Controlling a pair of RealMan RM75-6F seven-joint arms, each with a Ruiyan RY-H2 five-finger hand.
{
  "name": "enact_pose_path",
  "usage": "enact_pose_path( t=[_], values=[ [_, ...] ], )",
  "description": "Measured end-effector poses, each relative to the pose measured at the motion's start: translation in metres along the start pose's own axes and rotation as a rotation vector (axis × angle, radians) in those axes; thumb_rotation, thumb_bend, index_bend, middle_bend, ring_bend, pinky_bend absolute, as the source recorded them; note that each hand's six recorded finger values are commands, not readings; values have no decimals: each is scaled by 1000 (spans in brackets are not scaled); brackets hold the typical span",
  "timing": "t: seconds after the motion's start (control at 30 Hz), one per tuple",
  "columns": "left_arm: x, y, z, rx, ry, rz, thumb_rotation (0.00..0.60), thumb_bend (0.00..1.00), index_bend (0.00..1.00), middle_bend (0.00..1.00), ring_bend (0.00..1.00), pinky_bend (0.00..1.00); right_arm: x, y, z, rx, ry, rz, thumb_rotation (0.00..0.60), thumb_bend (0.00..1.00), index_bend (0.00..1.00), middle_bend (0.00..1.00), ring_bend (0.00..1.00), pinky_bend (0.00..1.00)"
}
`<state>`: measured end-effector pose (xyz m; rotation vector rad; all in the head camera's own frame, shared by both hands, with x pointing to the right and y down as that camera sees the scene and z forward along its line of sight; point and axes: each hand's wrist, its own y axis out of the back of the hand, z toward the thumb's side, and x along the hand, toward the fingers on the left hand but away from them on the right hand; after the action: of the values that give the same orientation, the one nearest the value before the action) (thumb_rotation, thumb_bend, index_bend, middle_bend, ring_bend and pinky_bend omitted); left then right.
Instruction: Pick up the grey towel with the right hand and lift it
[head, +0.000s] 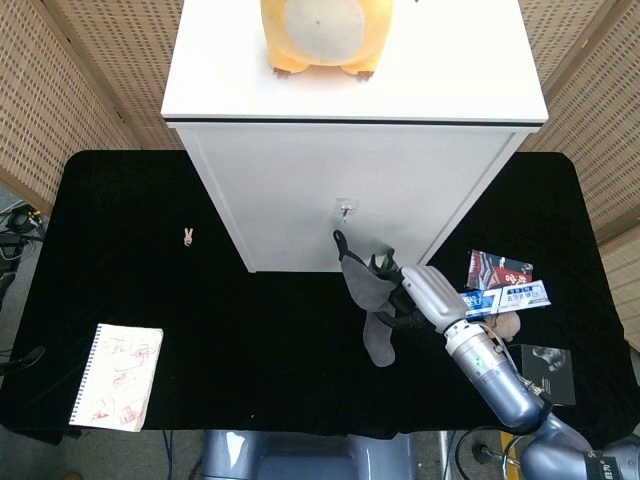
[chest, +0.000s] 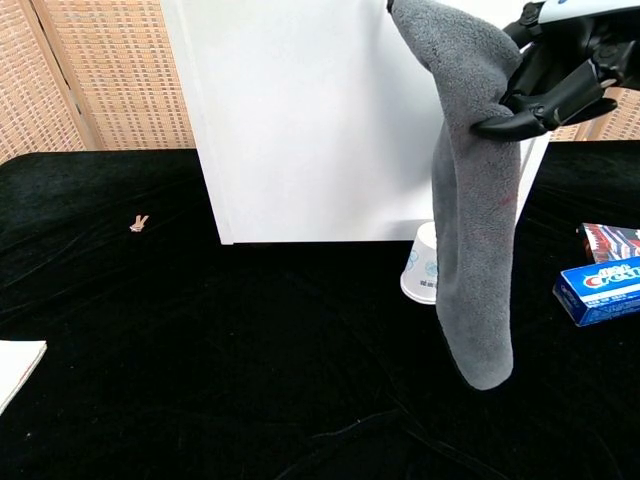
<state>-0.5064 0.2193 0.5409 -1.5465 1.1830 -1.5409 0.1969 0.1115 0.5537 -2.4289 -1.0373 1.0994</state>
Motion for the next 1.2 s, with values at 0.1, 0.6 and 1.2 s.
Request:
enact_pose_path(
  t=[0.1, 0.6, 1.2],
  values=[
    [0, 0, -1, 1, 3, 0, 600, 0, 0, 0, 0, 0, -3, 1, -2, -18, -22, 1, 600, 684, 792, 1000, 1000, 1000],
    [1, 0, 0, 3, 4, 0, 600, 0, 0, 0, 0, 0, -7, 7, -3, -45, -36, -3, 600, 684, 792, 1000, 1000, 1000],
    [1, -1, 0, 7, 5, -2, 600, 0, 0, 0, 0, 0, -11, 7, -7, -52, -87, 32, 600, 686, 798, 1000, 1000, 1000]
  ],
)
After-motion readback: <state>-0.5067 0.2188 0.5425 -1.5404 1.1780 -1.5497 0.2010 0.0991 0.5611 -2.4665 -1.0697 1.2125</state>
